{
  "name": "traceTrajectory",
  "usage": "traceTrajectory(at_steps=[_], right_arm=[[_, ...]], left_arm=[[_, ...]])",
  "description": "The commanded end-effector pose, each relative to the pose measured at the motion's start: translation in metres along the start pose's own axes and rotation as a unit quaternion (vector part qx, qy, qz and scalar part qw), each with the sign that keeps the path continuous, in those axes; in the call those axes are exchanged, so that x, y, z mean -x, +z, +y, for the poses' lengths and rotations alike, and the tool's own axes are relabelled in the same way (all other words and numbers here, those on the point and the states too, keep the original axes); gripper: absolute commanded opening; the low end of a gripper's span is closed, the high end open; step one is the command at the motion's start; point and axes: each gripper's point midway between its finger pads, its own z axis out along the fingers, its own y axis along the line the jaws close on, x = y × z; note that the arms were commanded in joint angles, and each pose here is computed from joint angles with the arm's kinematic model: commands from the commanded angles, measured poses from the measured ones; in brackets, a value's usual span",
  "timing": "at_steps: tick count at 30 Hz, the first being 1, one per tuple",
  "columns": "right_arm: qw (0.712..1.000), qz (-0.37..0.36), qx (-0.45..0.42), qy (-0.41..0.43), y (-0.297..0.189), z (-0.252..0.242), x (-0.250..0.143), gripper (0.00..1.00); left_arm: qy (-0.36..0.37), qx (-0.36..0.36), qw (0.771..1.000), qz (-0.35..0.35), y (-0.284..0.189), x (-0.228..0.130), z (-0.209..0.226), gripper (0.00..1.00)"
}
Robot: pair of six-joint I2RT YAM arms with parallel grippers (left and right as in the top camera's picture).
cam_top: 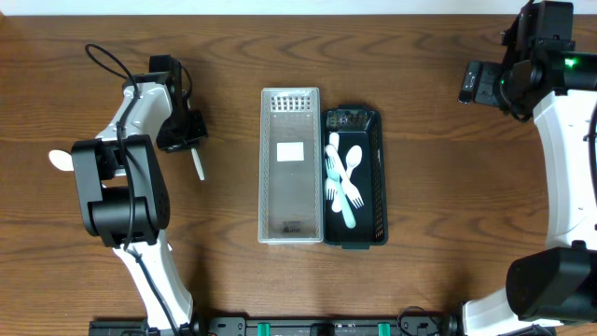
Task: Pack container
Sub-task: 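Grasp the white spoon with the left gripper and lift it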
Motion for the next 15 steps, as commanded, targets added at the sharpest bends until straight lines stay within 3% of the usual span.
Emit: traceTrajectory(at_steps=[1,8,15], right_arm=[[1.0,0.008,-0.001,-0.005,0.004,-0.002,-0.003,0.95],[1.0,0.008,-0.001,-0.005,0.004,-0.002,-0.003,0.95],[1.0,0.008,-0.001,-0.005,0.004,-0.002,-0.003,0.95]], left_arm=[[-0.001,0.003,1.0,0.02,0.013,-0.007,0.004,0.06],[0.006,0.004,1.0,0.027,-0.014,-0.008,-0.003,0.06],[0.074,-0.02,0.997,-0.031,-0.104,-0.021,-0.058,0.06]])
